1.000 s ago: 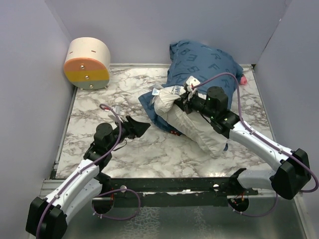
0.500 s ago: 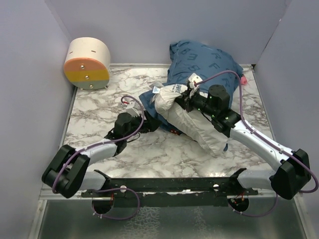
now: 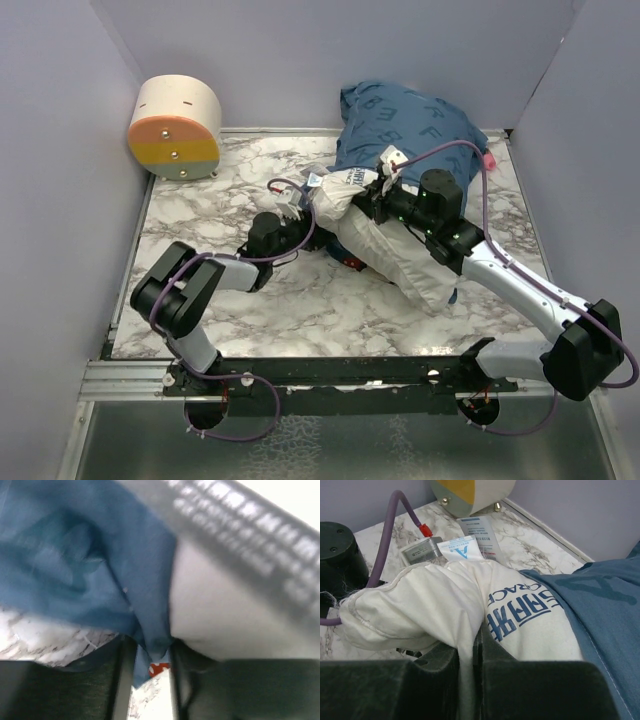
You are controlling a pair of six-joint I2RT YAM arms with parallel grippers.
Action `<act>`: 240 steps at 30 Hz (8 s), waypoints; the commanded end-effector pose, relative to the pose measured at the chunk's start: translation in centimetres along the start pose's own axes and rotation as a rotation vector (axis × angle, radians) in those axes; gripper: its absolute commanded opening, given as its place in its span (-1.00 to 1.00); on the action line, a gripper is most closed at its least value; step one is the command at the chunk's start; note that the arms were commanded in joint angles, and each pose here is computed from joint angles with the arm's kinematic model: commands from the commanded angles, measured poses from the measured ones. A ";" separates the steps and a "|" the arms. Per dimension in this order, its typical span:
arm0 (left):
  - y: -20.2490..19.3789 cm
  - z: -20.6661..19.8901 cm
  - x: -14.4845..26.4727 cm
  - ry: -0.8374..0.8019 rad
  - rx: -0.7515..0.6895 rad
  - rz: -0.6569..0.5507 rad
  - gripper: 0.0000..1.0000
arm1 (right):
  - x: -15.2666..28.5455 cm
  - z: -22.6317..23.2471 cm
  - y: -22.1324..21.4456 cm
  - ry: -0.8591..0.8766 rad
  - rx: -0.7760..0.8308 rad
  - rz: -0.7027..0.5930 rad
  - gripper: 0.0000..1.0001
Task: Put the pillow into the pillowcase
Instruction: Stuff the pillow into the pillowcase.
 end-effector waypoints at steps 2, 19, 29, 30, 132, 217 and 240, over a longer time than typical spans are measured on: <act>0.5 -0.9 -1.8 -0.191 -0.039 0.012 -0.85 | 1.0 -1.9 4.2 -0.103 0.041 -0.152 -0.99; 7.7 -12.9 12.1 -0.207 -0.256 -0.069 -1.00 | -5.0 -1.5 -4.7 -0.066 0.050 0.489 -0.99; 8.2 -15.8 17.5 -0.177 -0.226 -0.044 -1.00 | -3.8 -8.0 -10.5 -0.523 0.060 0.732 -0.99; 7.8 -15.8 18.1 -0.168 -0.213 -0.041 -1.00 | -3.4 -8.5 -10.3 -0.540 0.059 0.723 -0.99; -5.3 -6.8 12.2 -0.123 0.186 0.382 -0.82 | -1.5 1.3 -16.9 -0.053 -0.174 0.467 -0.65; 4.3 -1.4 9.0 -0.478 -0.524 0.337 -1.00 | 2.2 1.8 -7.5 -0.188 0.183 0.056 -0.99; -1.2 -3.7 9.1 -0.024 -0.031 0.148 0.60 | 2.3 1.6 -6.7 -0.188 0.152 0.041 -0.98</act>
Point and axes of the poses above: each gripper's point midway between its finger pads, its own x axis back along the fingers, its own z axis along the line the jaws close on, y = z × x, the point moved 10 cm from there along x, back along the fingers, and after that the axes turned 7 degrees about x, right-handed, at the moved point
